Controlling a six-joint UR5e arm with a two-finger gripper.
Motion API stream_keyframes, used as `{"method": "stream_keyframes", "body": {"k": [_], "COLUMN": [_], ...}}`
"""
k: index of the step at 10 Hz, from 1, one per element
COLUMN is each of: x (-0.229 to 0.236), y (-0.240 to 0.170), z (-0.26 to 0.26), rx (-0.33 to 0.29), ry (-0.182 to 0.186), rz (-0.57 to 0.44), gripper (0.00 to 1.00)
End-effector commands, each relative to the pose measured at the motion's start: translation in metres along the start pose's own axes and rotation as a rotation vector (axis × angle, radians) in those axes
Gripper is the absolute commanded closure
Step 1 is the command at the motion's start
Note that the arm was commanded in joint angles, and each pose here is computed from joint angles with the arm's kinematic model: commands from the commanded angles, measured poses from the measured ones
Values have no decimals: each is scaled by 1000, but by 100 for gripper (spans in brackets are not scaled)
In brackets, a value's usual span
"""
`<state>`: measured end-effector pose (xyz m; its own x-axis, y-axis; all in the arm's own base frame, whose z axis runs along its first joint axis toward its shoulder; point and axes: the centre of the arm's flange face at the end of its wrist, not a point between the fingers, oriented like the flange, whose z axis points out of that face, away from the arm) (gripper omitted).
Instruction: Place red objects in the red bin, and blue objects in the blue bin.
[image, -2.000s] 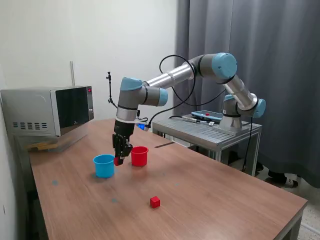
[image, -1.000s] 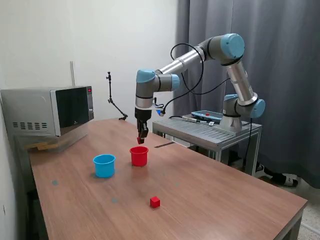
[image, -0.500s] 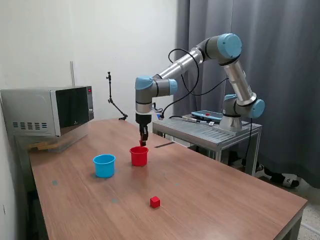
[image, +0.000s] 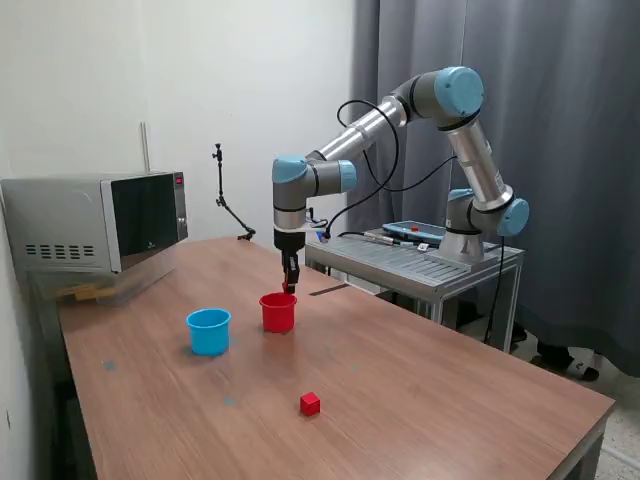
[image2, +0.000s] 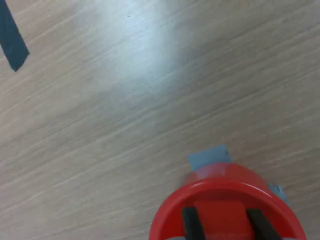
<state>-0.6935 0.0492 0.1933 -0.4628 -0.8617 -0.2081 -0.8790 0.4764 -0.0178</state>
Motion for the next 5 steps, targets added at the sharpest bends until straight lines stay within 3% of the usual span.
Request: {"method": "stream_keyframes", "body": {"k": [1,2,3,5], "x": [0,1,5,7], "y": [1,2,3,6], "z": [-2,-4,-7,-11], "rx": [-9,-20,-32,-54], "ry": [2,7,43,61], "rz": [1,2,3,9], "gripper": [100,100,100,100]}}
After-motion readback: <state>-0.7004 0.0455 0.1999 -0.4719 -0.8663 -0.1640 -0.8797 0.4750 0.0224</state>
